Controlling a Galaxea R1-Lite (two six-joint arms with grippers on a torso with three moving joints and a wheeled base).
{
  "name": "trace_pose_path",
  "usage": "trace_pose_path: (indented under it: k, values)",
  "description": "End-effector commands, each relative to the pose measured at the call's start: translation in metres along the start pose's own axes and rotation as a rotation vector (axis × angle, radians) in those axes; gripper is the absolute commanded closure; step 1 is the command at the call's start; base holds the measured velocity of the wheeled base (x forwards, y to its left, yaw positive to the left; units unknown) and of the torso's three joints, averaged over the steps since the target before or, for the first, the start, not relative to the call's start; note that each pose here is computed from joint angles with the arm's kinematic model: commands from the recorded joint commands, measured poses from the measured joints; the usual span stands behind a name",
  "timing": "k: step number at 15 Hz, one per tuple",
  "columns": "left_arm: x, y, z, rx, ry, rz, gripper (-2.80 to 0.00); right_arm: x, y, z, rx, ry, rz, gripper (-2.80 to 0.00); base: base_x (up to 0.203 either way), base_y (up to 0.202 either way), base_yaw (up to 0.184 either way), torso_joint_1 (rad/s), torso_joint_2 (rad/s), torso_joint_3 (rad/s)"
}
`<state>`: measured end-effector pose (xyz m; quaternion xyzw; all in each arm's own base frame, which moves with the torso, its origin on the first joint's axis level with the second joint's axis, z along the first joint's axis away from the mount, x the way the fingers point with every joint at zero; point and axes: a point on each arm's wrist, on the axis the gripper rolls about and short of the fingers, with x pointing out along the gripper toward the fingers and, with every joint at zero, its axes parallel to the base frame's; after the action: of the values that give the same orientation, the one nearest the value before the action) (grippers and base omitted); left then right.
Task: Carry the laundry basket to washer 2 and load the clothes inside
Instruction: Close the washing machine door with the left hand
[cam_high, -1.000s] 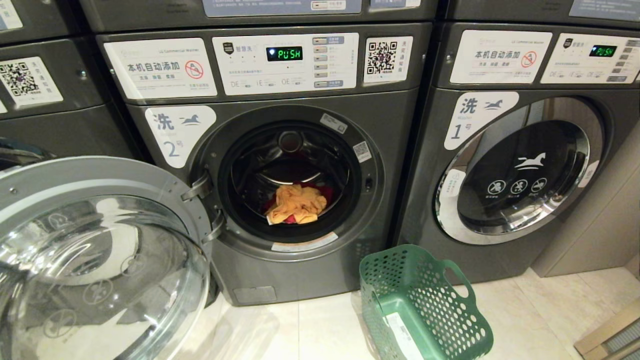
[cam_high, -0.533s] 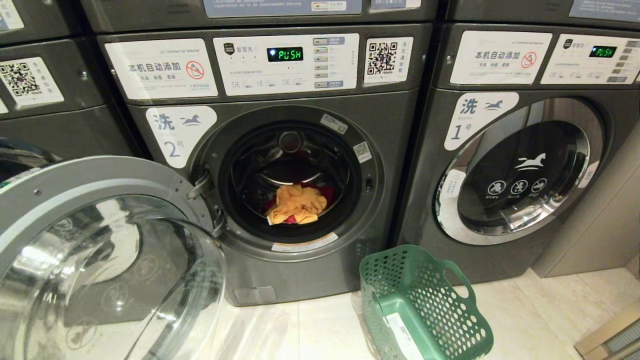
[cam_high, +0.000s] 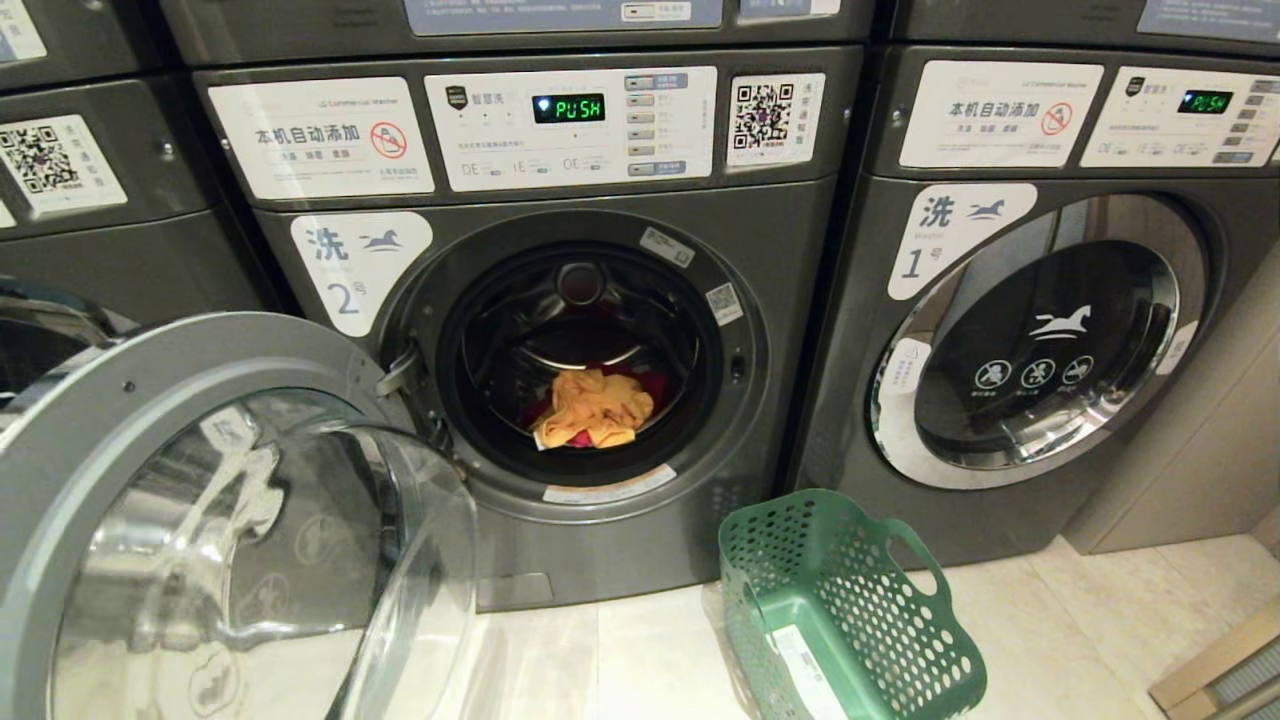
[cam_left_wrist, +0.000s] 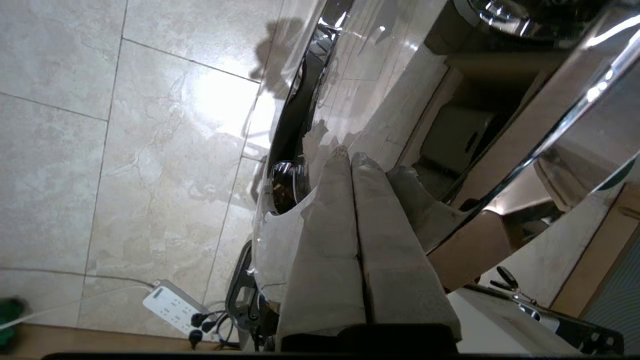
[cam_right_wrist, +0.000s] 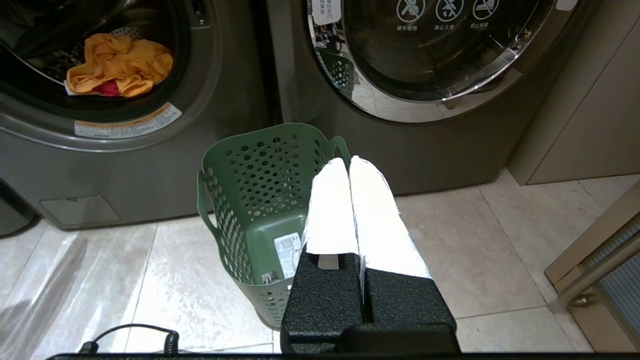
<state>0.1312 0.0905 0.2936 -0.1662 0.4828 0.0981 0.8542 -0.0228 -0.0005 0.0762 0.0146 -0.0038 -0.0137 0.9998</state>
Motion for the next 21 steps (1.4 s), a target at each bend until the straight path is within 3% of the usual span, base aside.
trace_pose_path:
  k: [1, 8, 11, 16, 21]
  values:
    - [-0.007, -0.014, -0.016, 0.055, -0.008, -0.027, 0.0, 0.0, 0.0, 0.0, 0.0, 0.001, 0.0, 0.0, 0.0, 0.0, 0.0, 0.0, 0.0, 0.0]
    - [-0.011, -0.038, -0.034, 0.197, 0.001, -0.106, 0.0, 0.0, 0.0, 0.0, 0.0, 0.001, 0.0, 0.0, 0.0, 0.0, 0.0, 0.0, 0.0, 0.0]
    - [-0.01, -0.054, -0.038, 0.319, 0.009, -0.173, 0.0, 0.0, 0.0, 0.0, 0.0, 0.001, 0.0, 0.0, 0.0, 0.0, 0.0, 0.0, 0.0, 0.0]
    - [0.013, -0.087, -0.029, 0.558, -0.115, -0.281, 0.0, 0.0, 0.0, 0.0, 0.002, 0.001, 0.0, 0.0, 0.0, 0.0, 0.0, 0.0, 0.0, 0.0]
    - [0.071, -0.138, -0.009, 0.706, -0.281, -0.291, 0.0, 0.0, 0.0, 0.0, -0.002, 0.001, 0.0, 0.0, 0.0, 0.0, 0.0, 0.0, 0.0, 0.0]
